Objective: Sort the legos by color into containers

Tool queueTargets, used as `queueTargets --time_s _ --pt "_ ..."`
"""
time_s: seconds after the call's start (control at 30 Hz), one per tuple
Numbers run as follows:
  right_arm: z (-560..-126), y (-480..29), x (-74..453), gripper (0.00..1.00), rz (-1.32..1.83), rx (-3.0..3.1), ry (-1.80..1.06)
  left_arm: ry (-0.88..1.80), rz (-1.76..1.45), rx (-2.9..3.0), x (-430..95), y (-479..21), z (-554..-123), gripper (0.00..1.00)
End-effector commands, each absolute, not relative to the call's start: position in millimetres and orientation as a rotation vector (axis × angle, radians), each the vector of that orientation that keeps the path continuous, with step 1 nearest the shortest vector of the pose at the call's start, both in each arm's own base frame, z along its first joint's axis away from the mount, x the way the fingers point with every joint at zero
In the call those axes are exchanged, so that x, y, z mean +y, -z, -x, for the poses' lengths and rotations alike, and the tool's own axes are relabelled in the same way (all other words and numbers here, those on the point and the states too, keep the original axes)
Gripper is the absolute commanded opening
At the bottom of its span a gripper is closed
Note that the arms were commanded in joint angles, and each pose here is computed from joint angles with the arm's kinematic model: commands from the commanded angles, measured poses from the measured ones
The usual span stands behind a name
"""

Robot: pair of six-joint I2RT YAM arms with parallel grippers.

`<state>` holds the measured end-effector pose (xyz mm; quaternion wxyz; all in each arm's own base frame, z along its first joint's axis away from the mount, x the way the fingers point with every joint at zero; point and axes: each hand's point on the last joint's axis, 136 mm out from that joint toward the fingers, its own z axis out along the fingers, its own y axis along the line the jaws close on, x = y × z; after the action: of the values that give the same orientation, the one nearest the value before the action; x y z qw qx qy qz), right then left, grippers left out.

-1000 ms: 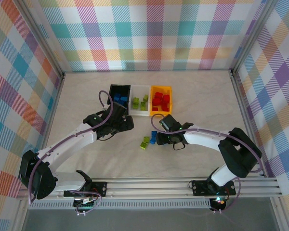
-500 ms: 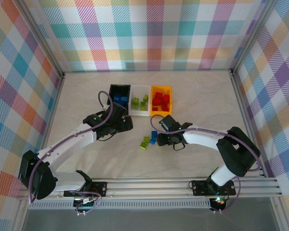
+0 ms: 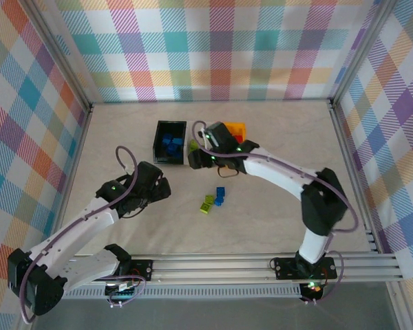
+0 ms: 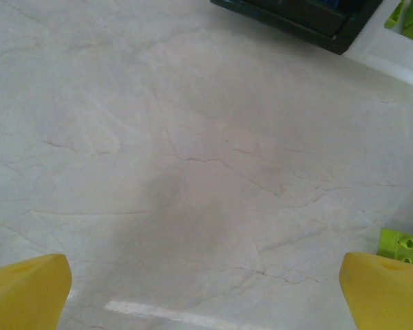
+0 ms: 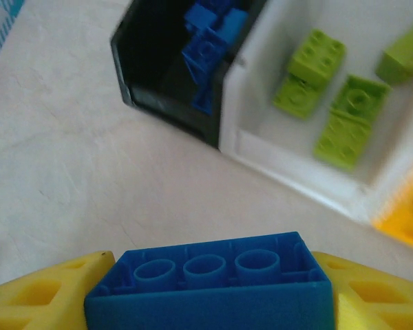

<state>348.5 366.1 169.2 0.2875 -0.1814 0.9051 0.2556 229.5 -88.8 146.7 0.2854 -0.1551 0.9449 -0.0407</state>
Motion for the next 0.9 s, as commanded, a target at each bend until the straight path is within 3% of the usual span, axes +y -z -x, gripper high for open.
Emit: queueTargets --time_s 0.0,0.27,0.43,0.6,0.87 --pt "-366 -178 403 0.56 0.548 2.383 -0.768 0.065 0.45 2.544 -75 -141 -217 1.0" --pt "-430 -180 462 0.57 0.524 2.35 -0.793 0.093 0.419 2.555 -78 -143 -214 1.0" --pt "-460 -166 479 0.64 0.497 2.371 -0.782 0.083 0.404 2.565 -77 -142 -212 1.0" --pt "-471 -182 481 0.8 0.507 2.322 -0.784 0.107 0.404 2.563 -78 -141 -211 1.0" --pt "-458 -225 461 0.8 0.539 2.284 -0.731 0.169 0.375 2.555 -88 -145 -215 1.0"
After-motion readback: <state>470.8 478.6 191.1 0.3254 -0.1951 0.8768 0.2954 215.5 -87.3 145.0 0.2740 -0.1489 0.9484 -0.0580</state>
